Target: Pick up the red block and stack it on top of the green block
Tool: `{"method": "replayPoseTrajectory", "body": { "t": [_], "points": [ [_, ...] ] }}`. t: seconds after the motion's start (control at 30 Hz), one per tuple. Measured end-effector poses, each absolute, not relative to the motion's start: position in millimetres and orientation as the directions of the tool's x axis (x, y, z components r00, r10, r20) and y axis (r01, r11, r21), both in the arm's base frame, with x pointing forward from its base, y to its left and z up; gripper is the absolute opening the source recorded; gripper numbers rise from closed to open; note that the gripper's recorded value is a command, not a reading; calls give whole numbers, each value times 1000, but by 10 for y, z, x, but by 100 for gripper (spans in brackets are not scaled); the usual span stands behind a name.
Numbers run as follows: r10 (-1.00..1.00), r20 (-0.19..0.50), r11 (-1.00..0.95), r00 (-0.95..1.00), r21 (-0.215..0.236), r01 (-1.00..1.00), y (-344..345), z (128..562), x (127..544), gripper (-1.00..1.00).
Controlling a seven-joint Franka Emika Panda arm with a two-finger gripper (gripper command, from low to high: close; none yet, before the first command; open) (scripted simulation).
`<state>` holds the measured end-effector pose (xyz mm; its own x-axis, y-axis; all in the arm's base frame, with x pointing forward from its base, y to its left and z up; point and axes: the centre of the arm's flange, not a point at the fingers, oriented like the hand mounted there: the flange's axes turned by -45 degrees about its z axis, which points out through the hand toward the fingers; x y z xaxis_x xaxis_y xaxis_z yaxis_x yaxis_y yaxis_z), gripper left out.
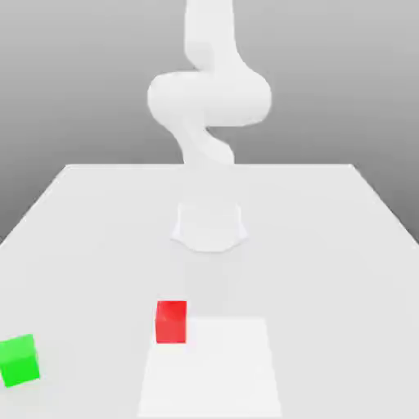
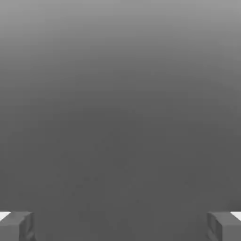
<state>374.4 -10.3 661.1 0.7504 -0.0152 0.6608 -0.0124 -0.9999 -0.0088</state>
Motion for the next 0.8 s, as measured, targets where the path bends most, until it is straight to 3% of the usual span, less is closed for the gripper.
{"method": "replayPoseTrajectory", "body": {
  "t": [0.13, 0.3, 0.43, 0.57, 0.63, 0.8],
  "points": [
    [-14, 542, -1000, 840, -5, -14, -276, 5619, 4105, 0],
    [-10, 377, -1000, 926, 0, -11, -443, 4368, 4211, 0],
    [-5, 226, -1000, 974, 3, -6, -547, 3358, 4017, 0],
    [2, 53, -1000, 999, 2, 2, -624, 2335, 3565, 0],
    [5, 14, -1000, 1000, 0, 5, -636, 1997, 3456, 0],
    [5, 1, -1000, 1000, 1, 5, -644, 1516, 3402, 0]
  ]
}}
